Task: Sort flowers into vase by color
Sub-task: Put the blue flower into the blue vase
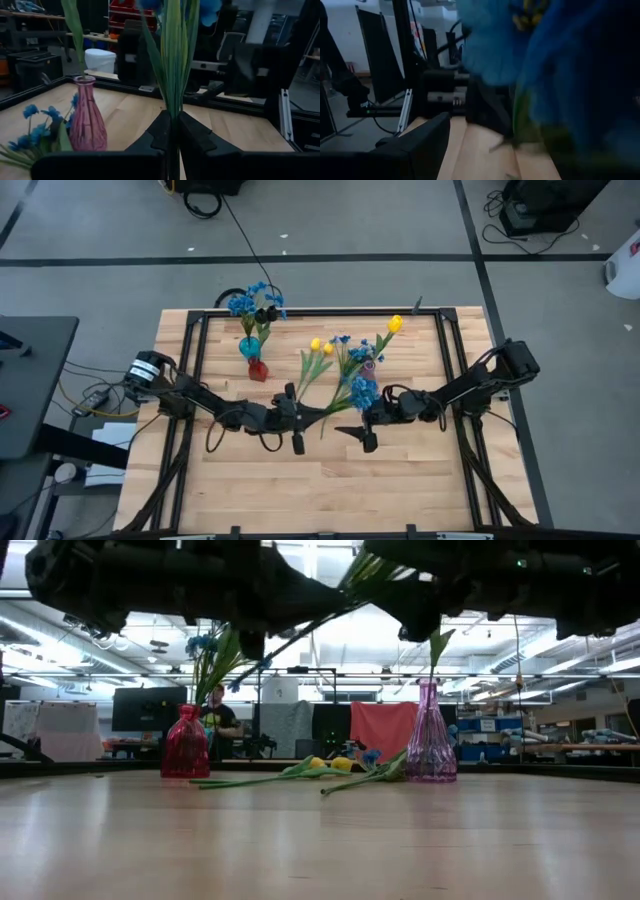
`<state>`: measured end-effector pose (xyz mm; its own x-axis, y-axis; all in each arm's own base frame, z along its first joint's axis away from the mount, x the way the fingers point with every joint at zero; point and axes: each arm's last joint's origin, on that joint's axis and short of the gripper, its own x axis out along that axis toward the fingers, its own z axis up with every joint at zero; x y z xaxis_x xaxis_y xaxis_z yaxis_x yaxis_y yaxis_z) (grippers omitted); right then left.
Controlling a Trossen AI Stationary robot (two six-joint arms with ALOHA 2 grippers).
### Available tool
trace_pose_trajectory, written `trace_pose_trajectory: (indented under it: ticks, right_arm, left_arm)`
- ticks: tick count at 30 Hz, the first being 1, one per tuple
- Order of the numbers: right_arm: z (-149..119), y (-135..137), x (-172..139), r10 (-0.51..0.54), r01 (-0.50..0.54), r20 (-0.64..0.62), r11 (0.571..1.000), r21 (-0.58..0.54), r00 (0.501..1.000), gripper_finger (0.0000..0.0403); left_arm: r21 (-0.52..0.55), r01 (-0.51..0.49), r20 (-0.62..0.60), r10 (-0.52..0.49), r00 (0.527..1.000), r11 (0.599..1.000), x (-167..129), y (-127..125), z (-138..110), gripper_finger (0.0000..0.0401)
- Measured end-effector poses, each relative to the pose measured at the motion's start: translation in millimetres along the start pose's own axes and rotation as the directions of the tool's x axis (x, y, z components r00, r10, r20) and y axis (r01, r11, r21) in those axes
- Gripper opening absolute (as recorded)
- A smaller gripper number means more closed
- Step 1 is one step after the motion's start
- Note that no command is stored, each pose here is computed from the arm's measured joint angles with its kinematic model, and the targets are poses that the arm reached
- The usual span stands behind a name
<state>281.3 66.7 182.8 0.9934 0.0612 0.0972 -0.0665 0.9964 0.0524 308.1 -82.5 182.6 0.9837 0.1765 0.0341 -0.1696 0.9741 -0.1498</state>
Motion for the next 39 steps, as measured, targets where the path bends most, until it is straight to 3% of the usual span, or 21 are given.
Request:
trace_pose_trajectory:
  ticks: [9,15,21,30,39]
  right_arm:
    - [4,0,3,-0.05,0.05,0.027,0.998,-0.022,0.998,0.0313]
    - [4,0,3,-0.05,0.051,0.028,0.998,-0.024,0.998,0.0267]
    - [1,-1,2,-0.097,0.097,-0.003,0.995,-0.031,0.995,0.0217]
    - [-1,-1,1,-0.155,0.155,-0.026,0.988,0.023,0.988,0.021]
    - [3,1,2,-0.044,0.044,0.018,0.999,0.015,0.999,0.0203]
  left_arm:
    - [0.001,0.006,-0.01,-0.006,1.0,1.0,20,-9,-9,0.0033]
    - [0.01,0.009,-0.015,-0.009,1.0,1.0,23,-11,-10,0.0033]
    - [0.073,-0.021,0.0,0.021,1.0,0.997,20,-15,-8,0.0033]
    - [0.267,-0.145,0.018,0.145,0.989,0.953,9,-30,-10,0.0033]
    - [0.282,-0.071,-0.005,0.075,0.997,0.957,13,-26,-11,0.0033]
